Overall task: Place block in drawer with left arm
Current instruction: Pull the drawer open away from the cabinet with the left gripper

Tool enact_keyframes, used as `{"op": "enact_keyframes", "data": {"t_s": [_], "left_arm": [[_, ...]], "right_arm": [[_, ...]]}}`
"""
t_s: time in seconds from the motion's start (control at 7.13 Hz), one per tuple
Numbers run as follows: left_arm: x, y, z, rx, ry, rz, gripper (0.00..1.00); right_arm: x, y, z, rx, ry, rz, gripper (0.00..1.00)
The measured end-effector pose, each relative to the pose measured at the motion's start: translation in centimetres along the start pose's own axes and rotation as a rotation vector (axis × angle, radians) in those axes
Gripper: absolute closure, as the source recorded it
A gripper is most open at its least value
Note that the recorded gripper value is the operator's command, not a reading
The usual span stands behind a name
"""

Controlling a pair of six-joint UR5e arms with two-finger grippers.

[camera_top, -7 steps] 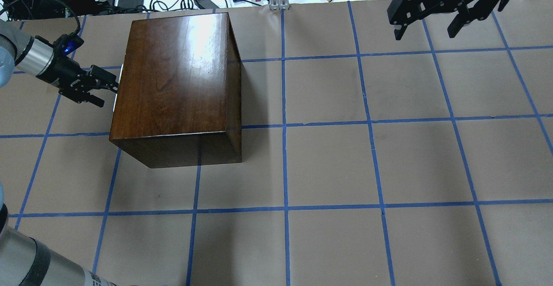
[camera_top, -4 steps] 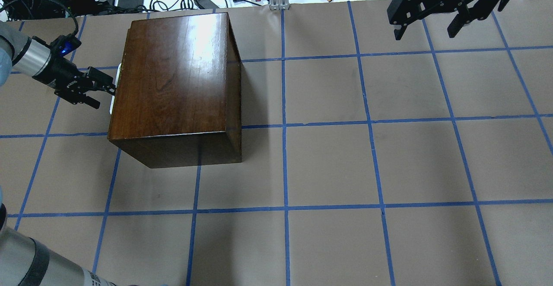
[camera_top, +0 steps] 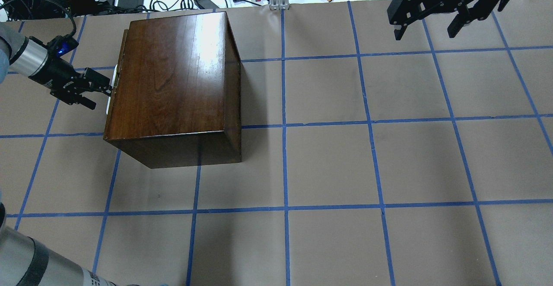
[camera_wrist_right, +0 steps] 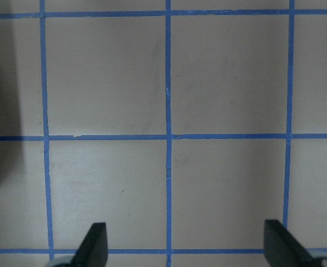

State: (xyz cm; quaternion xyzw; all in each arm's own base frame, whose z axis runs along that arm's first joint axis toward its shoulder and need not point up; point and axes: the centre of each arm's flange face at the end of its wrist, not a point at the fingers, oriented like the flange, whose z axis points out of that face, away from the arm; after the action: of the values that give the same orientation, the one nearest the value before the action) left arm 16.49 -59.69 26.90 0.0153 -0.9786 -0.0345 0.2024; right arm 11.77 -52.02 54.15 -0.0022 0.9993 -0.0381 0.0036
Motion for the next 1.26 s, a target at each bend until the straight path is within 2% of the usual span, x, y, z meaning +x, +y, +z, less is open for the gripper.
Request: {"op": "enact_keyframes", "data": {"t_s": [1.26], "left_arm": [[-4.4, 1.0, -2.6, 0.038, -0.044, -0.033, 0.0]], "right_arm": [[0.0, 0.0, 0.0, 0.0, 0.0, 0.0, 0.0]]}}
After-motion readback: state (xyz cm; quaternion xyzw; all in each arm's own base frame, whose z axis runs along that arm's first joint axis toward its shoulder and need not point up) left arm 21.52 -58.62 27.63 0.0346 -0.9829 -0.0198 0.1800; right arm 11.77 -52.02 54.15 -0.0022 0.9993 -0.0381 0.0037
